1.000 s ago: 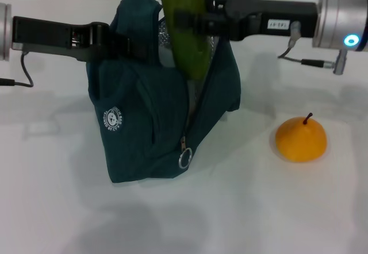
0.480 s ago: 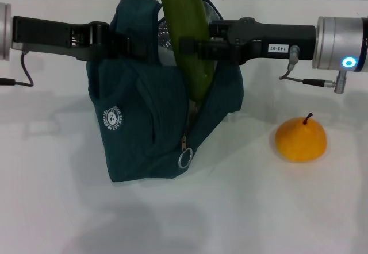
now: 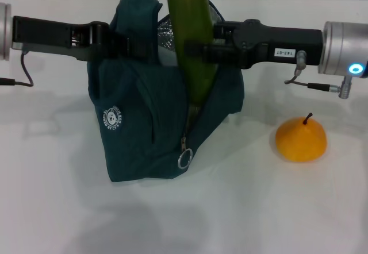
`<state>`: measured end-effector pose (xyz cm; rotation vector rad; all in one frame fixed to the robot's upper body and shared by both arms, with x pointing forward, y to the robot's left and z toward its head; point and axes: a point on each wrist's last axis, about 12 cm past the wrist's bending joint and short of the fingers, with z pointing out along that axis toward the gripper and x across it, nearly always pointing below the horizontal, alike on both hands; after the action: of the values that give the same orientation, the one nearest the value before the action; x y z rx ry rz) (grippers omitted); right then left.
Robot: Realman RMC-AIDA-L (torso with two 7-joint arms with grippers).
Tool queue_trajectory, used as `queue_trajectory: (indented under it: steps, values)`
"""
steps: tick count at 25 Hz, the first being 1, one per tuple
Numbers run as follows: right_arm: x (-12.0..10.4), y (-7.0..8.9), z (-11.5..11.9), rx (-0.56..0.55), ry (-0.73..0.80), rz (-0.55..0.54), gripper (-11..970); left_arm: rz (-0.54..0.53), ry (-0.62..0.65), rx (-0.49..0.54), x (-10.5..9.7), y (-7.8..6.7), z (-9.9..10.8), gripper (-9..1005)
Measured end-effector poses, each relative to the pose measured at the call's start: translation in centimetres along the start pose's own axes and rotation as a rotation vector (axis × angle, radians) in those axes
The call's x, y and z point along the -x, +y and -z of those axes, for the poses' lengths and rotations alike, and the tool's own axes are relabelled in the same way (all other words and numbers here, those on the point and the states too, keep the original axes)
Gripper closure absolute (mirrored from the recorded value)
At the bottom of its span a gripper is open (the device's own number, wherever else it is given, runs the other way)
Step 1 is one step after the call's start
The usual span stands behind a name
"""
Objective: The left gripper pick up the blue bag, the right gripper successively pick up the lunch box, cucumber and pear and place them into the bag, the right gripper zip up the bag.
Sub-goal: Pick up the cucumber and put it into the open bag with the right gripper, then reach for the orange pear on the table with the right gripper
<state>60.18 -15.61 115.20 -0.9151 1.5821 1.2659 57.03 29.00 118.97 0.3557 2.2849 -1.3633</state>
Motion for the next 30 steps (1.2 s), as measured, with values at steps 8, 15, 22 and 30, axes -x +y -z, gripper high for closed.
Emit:
queue_trajectory:
  steps: [8, 15, 22, 30]
  values:
    - [-0.2, 0.1, 1.7, -0.024, -0.039, 0.004, 325, 0.0, -0.001, 0.0, 0.0, 0.0, 0.0, 955]
    - [-0.7, 1.1, 7.7, -0.118, -0.165, 0.053, 100, 0.009, 0.003, -0.002, -0.4, 0.1, 0.2, 955]
    - [-6.4, 3.3, 14.8, -0.244, -0.139, 0.105, 104, 0.008, -0.006, -0.014, -0.7, 0.2, 0.3, 955]
    - [-11.7, 4.3, 15.5, -0.34, -0.112, 0.127, 105, -0.003, -0.007, -0.029, -0.7, 0.0, -0.2, 955]
